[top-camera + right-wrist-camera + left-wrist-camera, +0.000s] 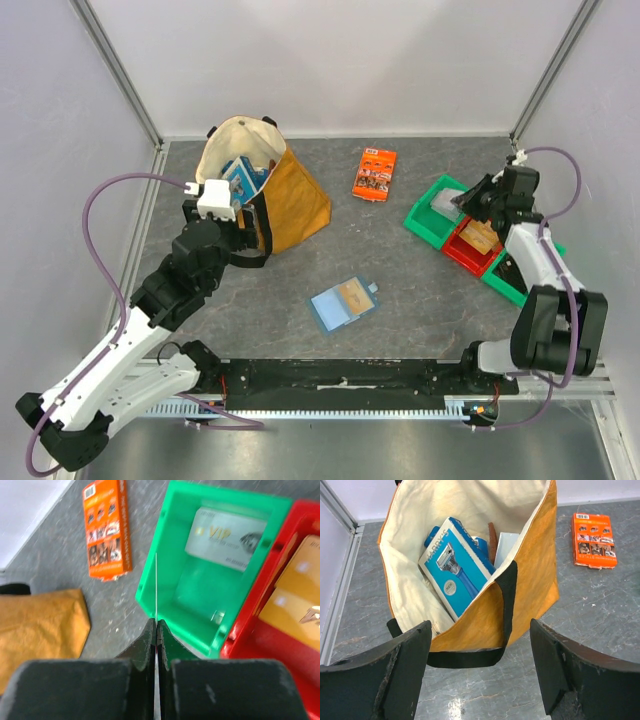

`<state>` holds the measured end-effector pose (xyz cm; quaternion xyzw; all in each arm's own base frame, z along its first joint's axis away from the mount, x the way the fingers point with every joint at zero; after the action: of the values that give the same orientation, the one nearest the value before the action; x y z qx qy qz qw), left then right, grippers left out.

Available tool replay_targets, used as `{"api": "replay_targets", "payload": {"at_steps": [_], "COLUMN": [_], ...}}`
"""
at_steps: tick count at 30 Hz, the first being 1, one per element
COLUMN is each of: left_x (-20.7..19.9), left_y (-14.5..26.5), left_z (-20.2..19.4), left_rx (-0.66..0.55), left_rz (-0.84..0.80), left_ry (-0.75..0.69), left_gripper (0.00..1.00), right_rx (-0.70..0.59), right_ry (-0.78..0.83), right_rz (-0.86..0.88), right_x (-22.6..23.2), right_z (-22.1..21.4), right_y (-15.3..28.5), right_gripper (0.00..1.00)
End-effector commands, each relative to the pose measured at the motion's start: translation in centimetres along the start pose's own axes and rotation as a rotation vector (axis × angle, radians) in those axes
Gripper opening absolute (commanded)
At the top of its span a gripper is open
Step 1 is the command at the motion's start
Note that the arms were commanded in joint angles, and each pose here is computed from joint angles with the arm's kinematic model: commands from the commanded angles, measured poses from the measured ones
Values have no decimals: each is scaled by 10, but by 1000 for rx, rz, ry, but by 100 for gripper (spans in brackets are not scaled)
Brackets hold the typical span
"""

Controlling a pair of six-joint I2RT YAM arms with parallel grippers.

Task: Take the credit cards out of the card holder
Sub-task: Place the credit card in the storage box.

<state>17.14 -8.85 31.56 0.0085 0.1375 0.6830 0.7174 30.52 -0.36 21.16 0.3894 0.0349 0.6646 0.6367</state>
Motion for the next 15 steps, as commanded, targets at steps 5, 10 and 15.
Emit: {"api": "replay_targets", "payload": {"at_steps": [5,10,15], "left_x": [-1,-3,-3], "left_y": [0,0,1], "left_z": [7,6,6], "left_rx": [-74,-75,-72], "left_rz": [-11,-41,-51], "left_ry": [83,90,87], "left_gripper": [84,83,82], "right_rx": [29,93,98], "right_ry": [-12,-58,-69], "right_rz": [-141,-103,-112], "right_x": [-17,-21,-26], "right_z": [37,35,39], "right_y": [-37,-61,-76], "right_gripper": [4,5,6]}}
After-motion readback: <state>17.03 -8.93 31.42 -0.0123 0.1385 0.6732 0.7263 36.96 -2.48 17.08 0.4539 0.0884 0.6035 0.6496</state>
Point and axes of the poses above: each gripper's point midway between its finger pads, its own y axis back along the fingers, its own x axis along the line the jaws close on, z = x × y, the point moved 10 cm from there along y, back along the fingers, and after that the axes turned 12 degrees about y, right-handed, at the moved point
